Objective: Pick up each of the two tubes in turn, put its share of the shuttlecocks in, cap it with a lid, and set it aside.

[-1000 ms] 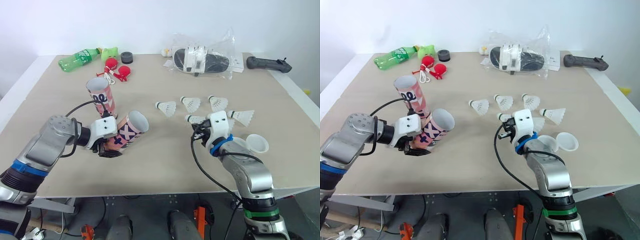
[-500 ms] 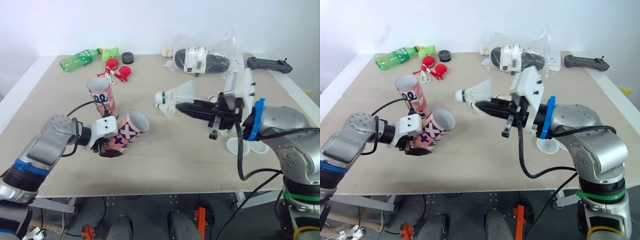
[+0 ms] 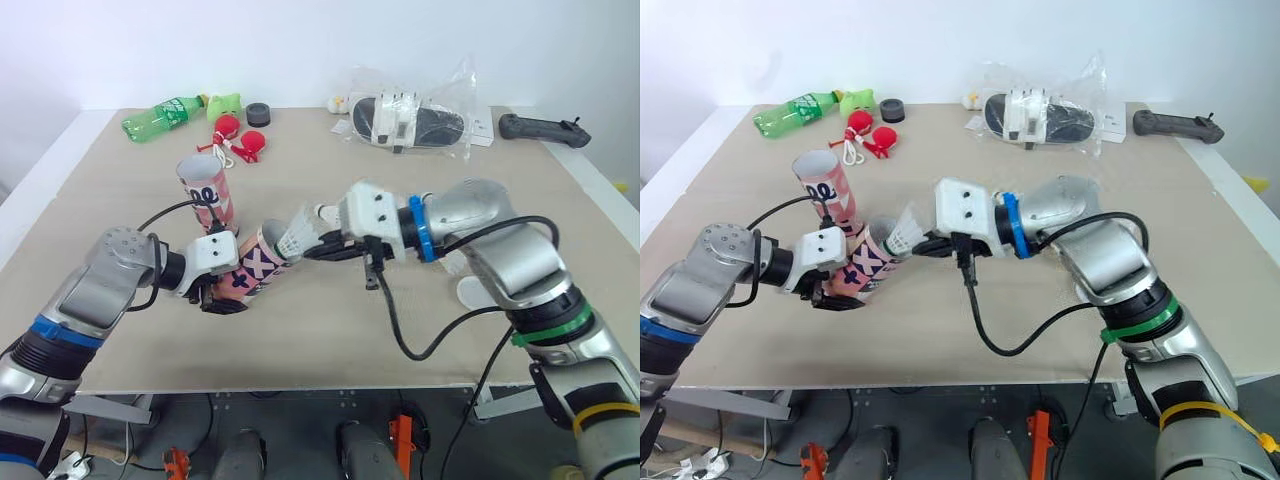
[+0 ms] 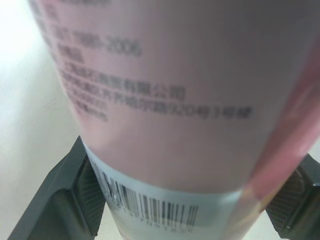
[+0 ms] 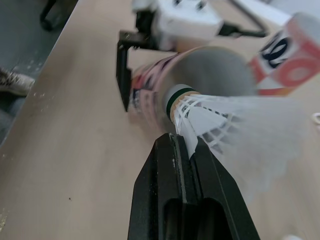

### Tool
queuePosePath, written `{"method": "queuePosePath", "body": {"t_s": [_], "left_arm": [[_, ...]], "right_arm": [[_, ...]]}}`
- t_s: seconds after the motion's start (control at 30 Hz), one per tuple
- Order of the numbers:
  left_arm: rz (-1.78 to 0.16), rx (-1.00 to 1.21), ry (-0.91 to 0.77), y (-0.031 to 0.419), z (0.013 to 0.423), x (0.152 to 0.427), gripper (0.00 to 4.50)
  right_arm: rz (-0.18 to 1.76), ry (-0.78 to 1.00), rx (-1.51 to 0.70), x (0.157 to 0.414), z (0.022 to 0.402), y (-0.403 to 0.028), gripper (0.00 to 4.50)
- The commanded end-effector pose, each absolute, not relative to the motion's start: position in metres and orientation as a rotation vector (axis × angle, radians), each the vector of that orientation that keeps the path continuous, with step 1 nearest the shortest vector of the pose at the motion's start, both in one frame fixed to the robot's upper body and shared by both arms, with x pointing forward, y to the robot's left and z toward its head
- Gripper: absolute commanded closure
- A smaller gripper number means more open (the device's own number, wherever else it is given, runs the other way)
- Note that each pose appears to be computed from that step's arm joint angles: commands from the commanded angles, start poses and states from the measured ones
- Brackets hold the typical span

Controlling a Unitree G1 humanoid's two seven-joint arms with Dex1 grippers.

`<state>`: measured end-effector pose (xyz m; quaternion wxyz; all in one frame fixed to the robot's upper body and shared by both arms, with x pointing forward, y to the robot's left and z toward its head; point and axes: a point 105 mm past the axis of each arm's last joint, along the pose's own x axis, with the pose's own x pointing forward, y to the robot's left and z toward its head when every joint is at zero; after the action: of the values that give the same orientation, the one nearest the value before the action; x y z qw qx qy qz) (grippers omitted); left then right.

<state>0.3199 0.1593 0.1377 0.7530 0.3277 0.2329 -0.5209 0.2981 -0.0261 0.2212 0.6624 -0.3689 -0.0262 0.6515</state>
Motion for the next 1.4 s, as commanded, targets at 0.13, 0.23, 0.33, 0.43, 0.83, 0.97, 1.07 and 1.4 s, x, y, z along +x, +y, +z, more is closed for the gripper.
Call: {"method": "queuePosePath", "body": {"t_s": [0.13, 0.23, 0.33, 0.43, 0.83, 0.97, 1.07, 1.4], "left_arm": [[-1.167, 0.698, 0.56, 0.154, 0.122, 0.314, 0.84], [-1.168, 0.696, 0.561, 0.154, 0.121, 0.314, 0.84], [-1.169, 0.693, 0.562, 0.153, 0.121, 0.313, 0.84], [-1.165, 0.691, 0.563, 0.154, 0.12, 0.313, 0.84], [-1.149, 0.669, 0.568, 0.155, 0.117, 0.311, 0.84], [-1.149, 0.666, 0.569, 0.154, 0.116, 0.31, 0.84], [-1.151, 0.666, 0.571, 0.154, 0.116, 0.309, 0.84], [-1.149, 0.665, 0.568, 0.153, 0.117, 0.308, 0.84]], "right_arm": [[1.469, -0.16, -0.797, 0.293, 0.241, -0.017, 2.54], [1.471, -0.167, -0.779, 0.29, 0.245, -0.018, 1.38], [1.459, -0.162, -0.711, 0.289, 0.251, -0.024, 0.01], [1.418, -0.151, -0.583, 0.289, 0.258, -0.035, 0.01], [0.777, 0.028, -0.266, 0.366, 0.198, -0.085, 0.01], [0.617, 0.056, -0.194, 0.391, 0.175, -0.079, 0.01], [0.581, 0.053, -0.196, 0.4, 0.167, -0.069, 0.01], [0.505, 0.06, -0.228, 0.435, 0.158, -0.049, 0.5]]}}
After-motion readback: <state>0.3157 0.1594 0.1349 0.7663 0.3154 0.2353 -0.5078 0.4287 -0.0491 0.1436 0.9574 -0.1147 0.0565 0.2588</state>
